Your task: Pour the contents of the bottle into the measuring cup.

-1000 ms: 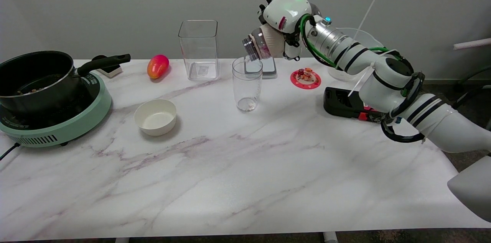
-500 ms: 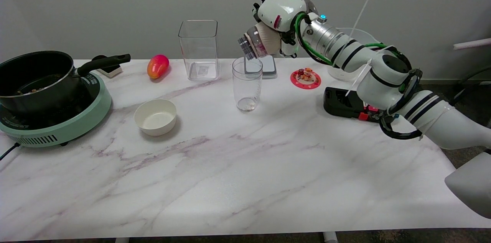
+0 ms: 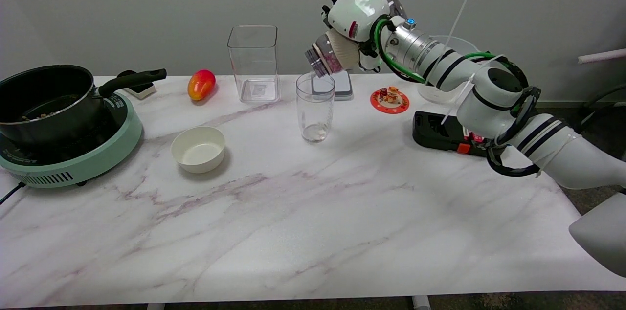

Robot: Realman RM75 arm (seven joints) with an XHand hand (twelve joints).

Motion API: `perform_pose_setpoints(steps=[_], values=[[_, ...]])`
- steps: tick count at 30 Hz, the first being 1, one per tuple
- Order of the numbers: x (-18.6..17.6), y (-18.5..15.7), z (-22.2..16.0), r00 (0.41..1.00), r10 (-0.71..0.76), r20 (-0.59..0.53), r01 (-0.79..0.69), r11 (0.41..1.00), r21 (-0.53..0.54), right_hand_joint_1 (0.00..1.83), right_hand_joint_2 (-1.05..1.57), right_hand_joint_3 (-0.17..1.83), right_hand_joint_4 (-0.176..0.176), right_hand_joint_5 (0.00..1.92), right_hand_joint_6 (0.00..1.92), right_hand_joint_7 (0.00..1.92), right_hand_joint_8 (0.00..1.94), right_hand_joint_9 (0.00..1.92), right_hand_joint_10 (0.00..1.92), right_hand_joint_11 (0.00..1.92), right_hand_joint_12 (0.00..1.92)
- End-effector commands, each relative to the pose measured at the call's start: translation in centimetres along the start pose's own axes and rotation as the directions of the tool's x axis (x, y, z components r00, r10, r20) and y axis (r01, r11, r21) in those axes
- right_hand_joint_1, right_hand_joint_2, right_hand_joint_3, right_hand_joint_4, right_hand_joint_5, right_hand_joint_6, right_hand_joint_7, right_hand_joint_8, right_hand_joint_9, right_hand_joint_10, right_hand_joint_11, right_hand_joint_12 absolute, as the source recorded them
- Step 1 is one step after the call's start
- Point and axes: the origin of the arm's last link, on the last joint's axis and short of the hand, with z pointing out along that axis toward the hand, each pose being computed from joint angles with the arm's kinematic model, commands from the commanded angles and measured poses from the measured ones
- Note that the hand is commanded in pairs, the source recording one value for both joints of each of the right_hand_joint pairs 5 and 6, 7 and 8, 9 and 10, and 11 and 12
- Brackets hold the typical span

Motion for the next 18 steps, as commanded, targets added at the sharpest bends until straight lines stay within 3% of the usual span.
perform_pose_setpoints(steps=[1,18], values=[[0.05,0.01,-0.16,0.999,-0.047,-0.001,0.047,0.999,0.011,1.53,0.33,1.31,0.000,1.47,1.47,1.50,1.50,1.33,1.33,1.11,1.11],[0.46,0.54,0.23,0.995,-0.101,-0.013,0.101,0.995,0.015,1.53,0.33,1.31,0.000,1.45,1.45,1.50,1.50,1.33,1.33,1.10,1.10]])
